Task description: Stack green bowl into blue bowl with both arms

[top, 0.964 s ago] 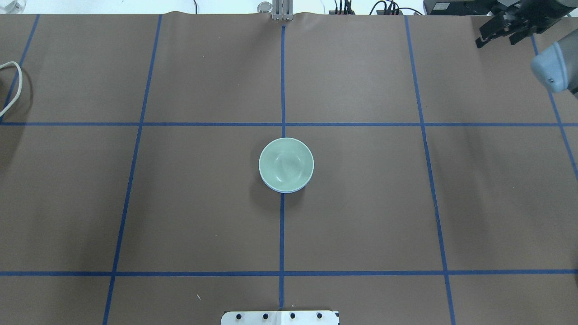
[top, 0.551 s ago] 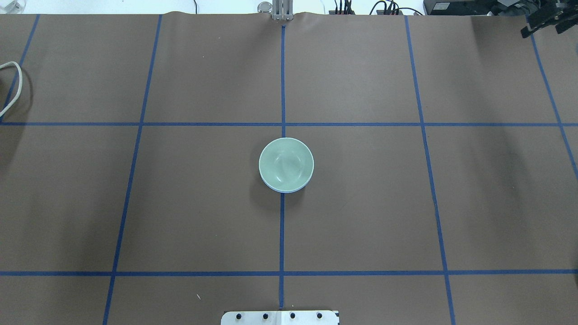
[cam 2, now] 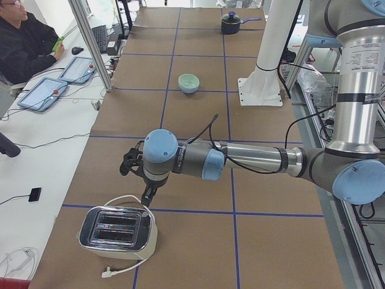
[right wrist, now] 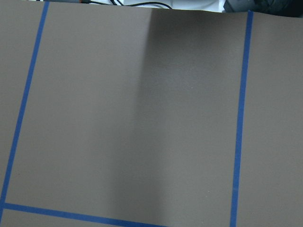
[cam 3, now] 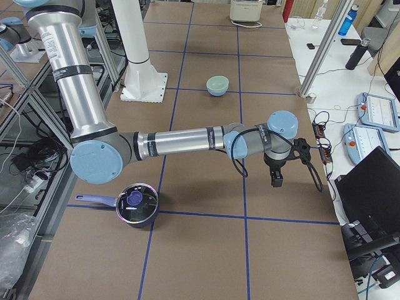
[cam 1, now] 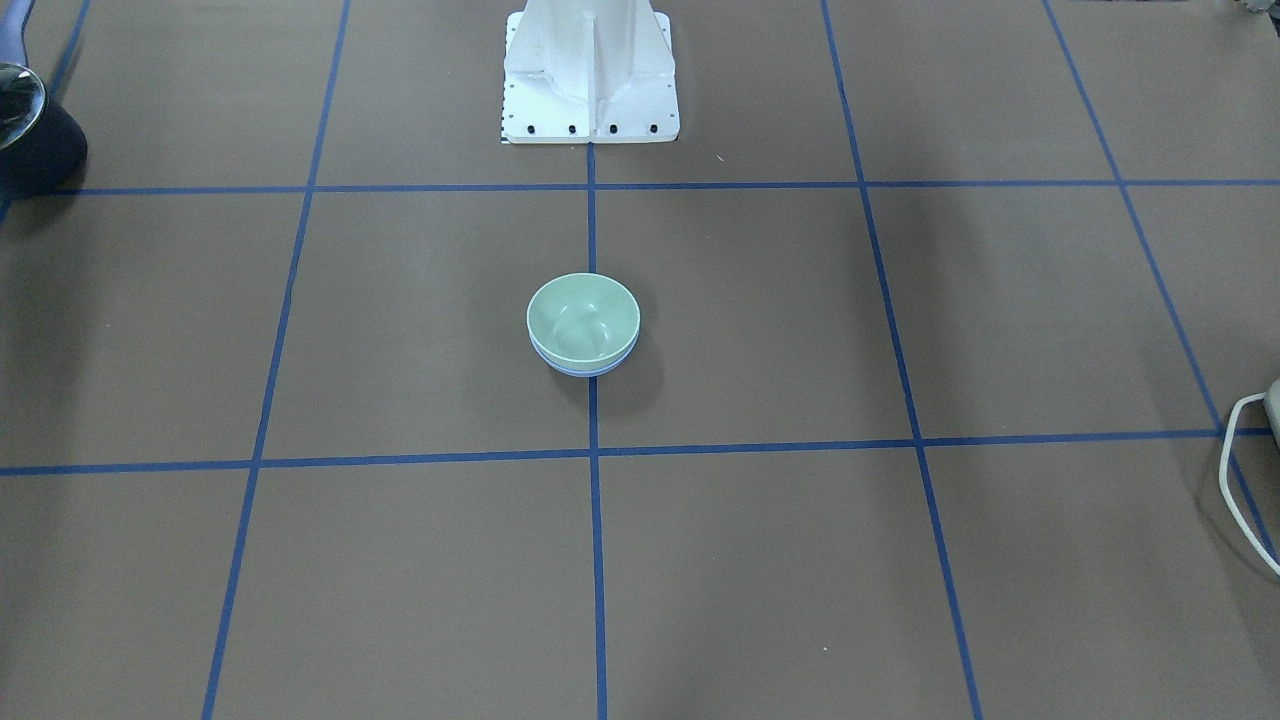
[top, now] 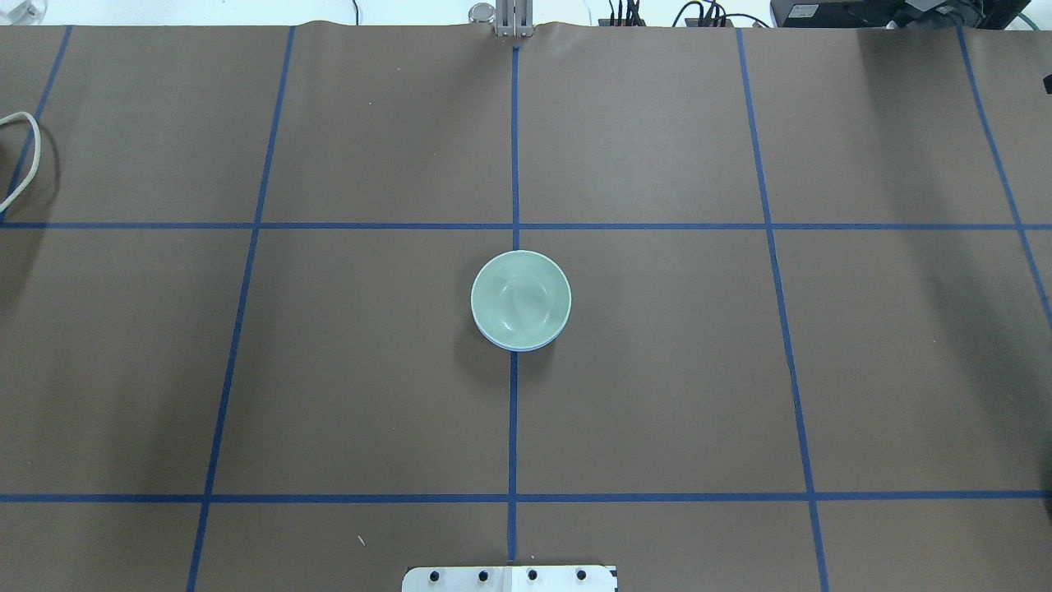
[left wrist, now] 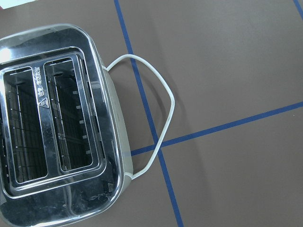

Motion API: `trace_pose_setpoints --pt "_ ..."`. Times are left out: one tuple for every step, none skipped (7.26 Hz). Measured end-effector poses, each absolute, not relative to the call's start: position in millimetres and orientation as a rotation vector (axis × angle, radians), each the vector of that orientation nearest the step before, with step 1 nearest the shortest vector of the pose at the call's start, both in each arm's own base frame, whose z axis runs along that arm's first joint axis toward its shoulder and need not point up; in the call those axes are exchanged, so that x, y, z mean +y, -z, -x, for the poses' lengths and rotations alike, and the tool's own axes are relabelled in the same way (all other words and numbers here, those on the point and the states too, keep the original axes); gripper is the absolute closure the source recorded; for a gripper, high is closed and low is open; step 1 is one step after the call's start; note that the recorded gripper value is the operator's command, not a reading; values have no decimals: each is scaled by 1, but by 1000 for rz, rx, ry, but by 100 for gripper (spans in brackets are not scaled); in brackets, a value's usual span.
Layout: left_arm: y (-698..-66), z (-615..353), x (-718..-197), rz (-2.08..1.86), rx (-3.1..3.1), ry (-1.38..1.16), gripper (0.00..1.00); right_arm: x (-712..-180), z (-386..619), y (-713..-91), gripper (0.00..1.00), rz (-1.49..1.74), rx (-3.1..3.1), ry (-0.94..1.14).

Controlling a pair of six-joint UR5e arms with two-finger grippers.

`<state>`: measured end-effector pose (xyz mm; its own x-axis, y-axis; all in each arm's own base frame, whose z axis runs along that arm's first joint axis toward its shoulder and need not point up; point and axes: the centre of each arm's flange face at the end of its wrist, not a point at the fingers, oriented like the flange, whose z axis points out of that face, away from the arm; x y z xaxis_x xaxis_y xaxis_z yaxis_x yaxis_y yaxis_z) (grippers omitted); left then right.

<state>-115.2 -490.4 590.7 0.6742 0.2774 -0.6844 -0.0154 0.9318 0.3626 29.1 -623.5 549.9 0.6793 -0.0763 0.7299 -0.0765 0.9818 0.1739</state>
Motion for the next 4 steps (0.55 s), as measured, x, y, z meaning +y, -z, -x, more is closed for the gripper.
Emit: trace_pose_setpoints --pt "-590 116 -490 -344 817 -167 2 -619 -33 -554 0 -185 -824 -11" --pt "-590 116 -489 -344 817 -166 2 -617 -35 -555 0 -179 -822 -18" --pt "-590 116 -489 -345 816 -165 2 -616 -36 -556 0 -176 -820 -21" --pt "-590 116 -489 -344 815 -165 2 -616 -36 -556 0 -175 -818 -23"
